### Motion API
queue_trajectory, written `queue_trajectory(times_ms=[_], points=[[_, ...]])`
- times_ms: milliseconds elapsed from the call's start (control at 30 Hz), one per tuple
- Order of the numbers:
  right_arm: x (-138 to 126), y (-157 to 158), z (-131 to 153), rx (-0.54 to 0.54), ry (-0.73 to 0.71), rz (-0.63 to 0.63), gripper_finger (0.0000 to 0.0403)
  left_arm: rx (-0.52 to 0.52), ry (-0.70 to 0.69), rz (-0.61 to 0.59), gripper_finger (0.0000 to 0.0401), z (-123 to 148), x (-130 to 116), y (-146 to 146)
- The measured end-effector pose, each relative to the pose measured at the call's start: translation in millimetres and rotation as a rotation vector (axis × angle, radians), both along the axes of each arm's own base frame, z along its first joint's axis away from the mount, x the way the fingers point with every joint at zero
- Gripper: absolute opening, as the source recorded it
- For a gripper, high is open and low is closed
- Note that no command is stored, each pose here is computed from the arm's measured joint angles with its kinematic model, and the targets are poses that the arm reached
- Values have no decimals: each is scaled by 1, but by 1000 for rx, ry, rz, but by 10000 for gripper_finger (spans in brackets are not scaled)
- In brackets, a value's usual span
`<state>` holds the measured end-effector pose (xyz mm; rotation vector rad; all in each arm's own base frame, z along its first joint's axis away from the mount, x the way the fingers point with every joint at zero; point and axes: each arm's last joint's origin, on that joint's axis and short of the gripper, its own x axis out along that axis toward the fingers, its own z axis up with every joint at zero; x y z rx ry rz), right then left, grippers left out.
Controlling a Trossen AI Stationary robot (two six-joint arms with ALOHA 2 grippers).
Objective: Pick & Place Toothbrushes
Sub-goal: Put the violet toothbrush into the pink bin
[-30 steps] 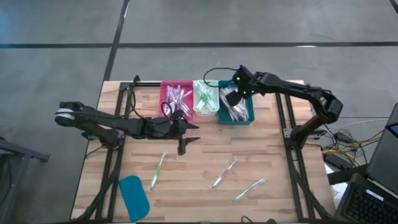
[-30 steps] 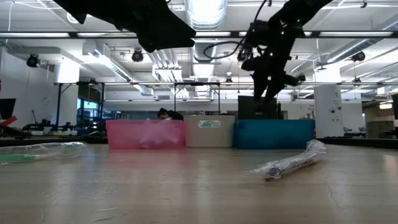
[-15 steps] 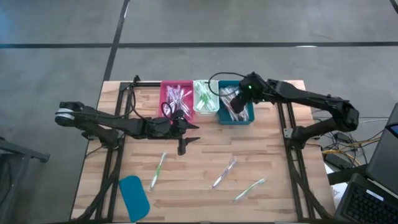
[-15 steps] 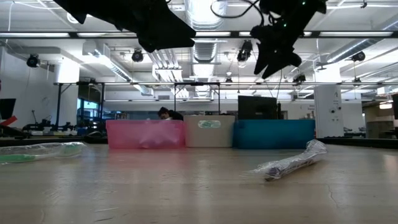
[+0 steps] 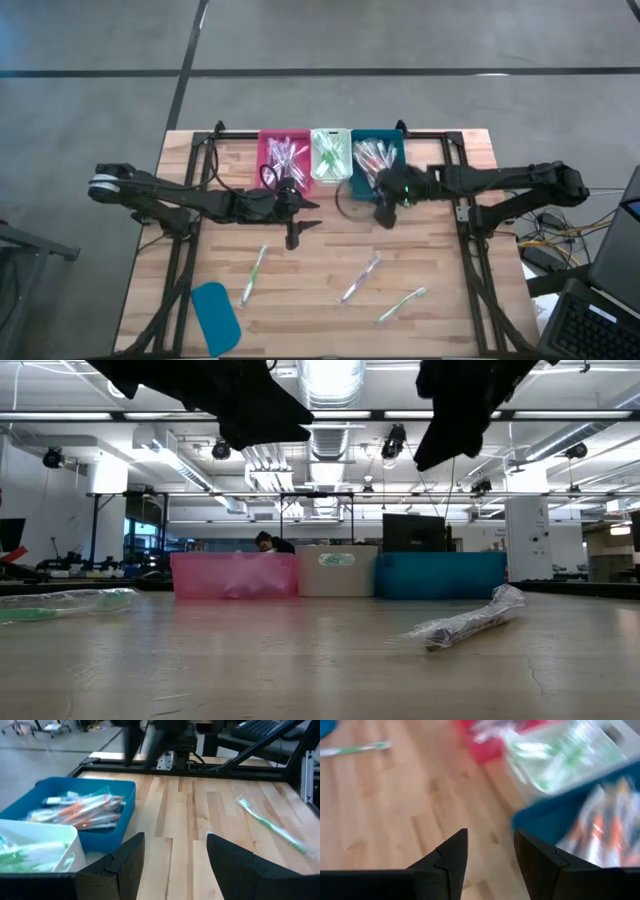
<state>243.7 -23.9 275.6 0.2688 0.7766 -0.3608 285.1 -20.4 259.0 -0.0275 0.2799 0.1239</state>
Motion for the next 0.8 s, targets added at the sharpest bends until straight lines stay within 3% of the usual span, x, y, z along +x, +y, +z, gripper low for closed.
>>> queue_trajectory(times_ms=[267,400,633,700,800], points=[[5,60,6,-160,-84,274,131,-56,4,9,217,-1,0,0],[1,93,11,-245,-124,482,120,-67,56,2,217,-6,-2,0],[-13,130,6,-466,-116,834,96,-173,149,-69,216,-14,-5,-3],[-16,135,3,-487,-111,877,87,-188,187,-76,216,-17,-7,-4],[-17,139,-1,-435,-107,850,71,-196,228,-67,216,-21,-9,-4]])
